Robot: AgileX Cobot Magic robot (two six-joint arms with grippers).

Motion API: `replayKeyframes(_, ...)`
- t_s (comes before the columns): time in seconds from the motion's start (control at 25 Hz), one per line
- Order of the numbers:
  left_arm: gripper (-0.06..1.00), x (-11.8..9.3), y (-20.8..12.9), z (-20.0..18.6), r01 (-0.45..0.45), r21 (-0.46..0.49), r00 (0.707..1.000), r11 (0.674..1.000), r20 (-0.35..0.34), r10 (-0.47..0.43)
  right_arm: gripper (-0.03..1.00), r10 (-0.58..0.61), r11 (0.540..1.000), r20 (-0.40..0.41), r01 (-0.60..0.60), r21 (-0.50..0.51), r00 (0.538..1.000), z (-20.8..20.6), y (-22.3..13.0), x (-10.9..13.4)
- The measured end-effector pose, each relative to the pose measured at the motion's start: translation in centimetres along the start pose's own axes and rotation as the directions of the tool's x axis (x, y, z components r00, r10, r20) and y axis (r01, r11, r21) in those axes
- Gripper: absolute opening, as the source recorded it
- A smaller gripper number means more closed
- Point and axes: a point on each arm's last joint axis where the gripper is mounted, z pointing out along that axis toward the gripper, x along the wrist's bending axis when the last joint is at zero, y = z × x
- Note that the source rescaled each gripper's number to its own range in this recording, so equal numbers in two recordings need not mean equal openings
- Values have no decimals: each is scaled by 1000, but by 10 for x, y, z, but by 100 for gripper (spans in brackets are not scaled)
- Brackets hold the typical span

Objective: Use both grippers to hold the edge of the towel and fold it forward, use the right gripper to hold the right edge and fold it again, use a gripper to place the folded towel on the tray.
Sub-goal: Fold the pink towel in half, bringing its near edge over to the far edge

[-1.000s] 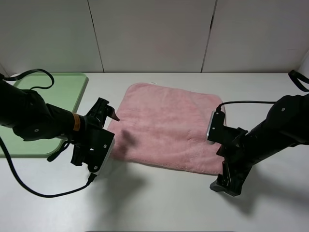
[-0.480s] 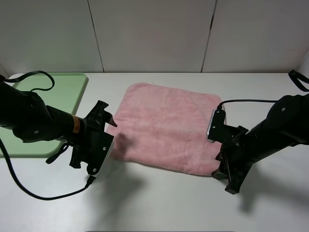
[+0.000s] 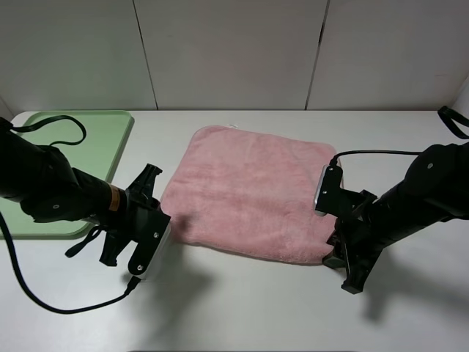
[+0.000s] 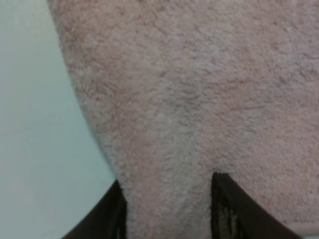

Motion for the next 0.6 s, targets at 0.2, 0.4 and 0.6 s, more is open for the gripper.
replayKeyframes(0.2, 1, -2, 0, 0, 30, 4, 999, 1000, 12, -30, 40, 0, 1000, 0, 0, 0, 1000, 0, 0, 0)
replayKeyframes(0.4, 0, -2, 0, 0, 35, 5, 999, 999, 12, -35, 9, 0, 1000, 0, 0, 0, 1000, 0, 0, 0)
replayKeyframes(0.6, 0, -2, 0, 0, 34, 5, 999, 999, 14, -35, 0, 4, 1000, 0, -4, 0, 1000, 0, 0, 0)
